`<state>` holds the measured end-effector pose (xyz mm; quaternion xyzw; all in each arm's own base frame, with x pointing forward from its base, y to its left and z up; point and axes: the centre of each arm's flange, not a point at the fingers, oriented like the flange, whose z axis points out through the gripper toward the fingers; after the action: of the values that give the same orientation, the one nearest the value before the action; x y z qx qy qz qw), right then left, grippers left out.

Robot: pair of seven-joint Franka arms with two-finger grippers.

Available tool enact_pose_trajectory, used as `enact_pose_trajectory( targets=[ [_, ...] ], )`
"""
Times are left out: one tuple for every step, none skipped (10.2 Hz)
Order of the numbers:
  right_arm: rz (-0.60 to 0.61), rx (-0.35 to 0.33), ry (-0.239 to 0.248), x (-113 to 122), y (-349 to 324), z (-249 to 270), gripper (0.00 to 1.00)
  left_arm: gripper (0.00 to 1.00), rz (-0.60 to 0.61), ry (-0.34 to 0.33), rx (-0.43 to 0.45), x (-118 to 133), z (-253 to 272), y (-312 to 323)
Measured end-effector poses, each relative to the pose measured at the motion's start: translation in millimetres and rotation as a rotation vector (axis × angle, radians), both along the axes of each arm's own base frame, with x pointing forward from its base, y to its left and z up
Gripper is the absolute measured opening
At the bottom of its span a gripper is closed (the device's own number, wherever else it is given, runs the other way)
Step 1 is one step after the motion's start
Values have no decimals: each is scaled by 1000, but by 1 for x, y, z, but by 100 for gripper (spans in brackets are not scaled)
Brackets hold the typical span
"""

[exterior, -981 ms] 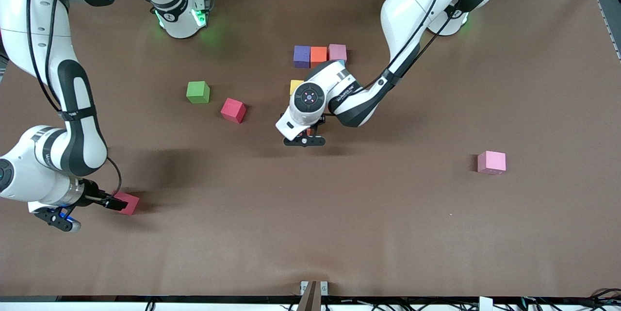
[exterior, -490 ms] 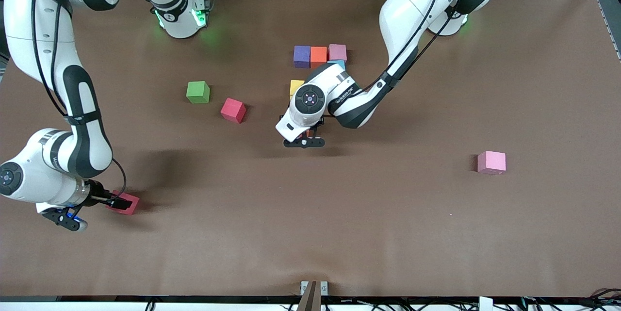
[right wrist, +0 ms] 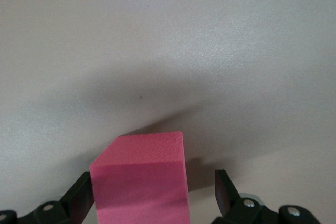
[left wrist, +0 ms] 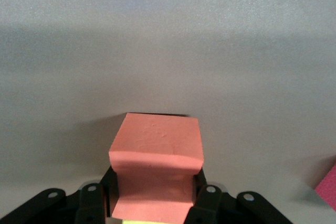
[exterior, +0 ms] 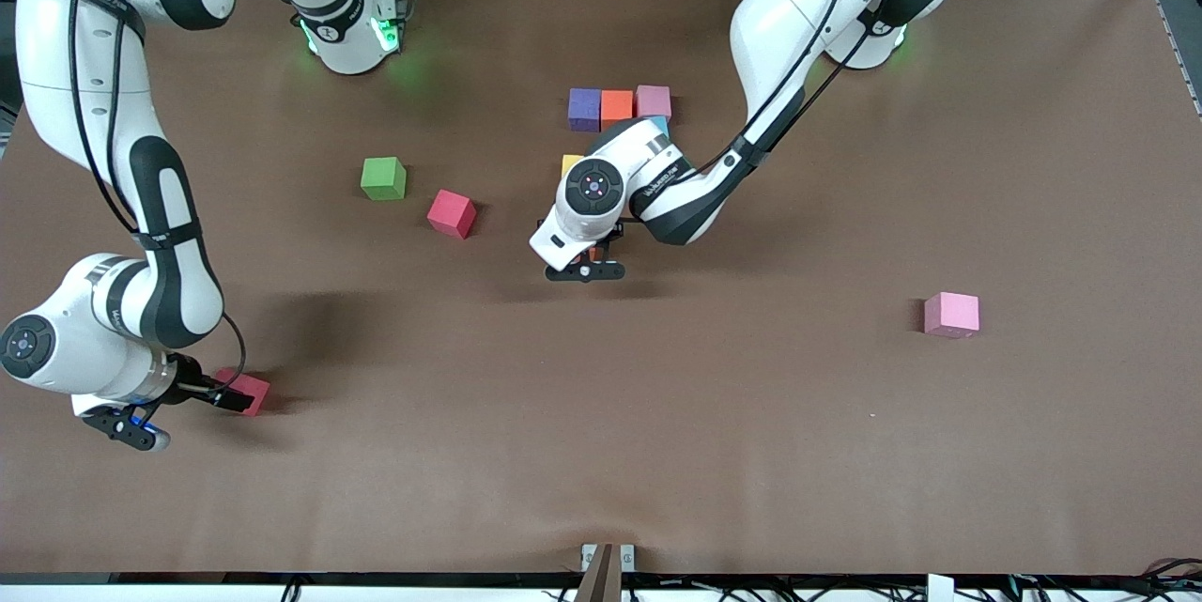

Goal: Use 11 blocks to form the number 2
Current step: 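Open the left gripper on orange while the right gripper lifts red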

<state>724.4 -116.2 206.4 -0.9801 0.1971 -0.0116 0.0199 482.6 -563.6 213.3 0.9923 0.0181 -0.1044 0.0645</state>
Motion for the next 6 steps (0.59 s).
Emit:
enact_pose_trajectory(
  targets=[
    [0, -2, -1, 0, 0, 0, 100, 56, 0, 0, 0, 0, 0, 0],
    [1, -6, -2, 1, 0, 0, 100, 56, 0, 0, 0, 0, 0, 0],
    [3, -8, -3, 2, 0, 0, 100, 56, 0, 0, 0, 0, 0, 0],
    [5, -9, -4, 3, 2, 1, 100, 56, -2, 2, 2, -1, 0, -1],
    [6, -10, -5, 3, 2, 1, 100, 56, -7, 7, 8, -3, -1, -1],
    [8, -11, -5, 3, 3, 0, 100, 56, -10, 12, 14, -5, -2, -2]
  ],
)
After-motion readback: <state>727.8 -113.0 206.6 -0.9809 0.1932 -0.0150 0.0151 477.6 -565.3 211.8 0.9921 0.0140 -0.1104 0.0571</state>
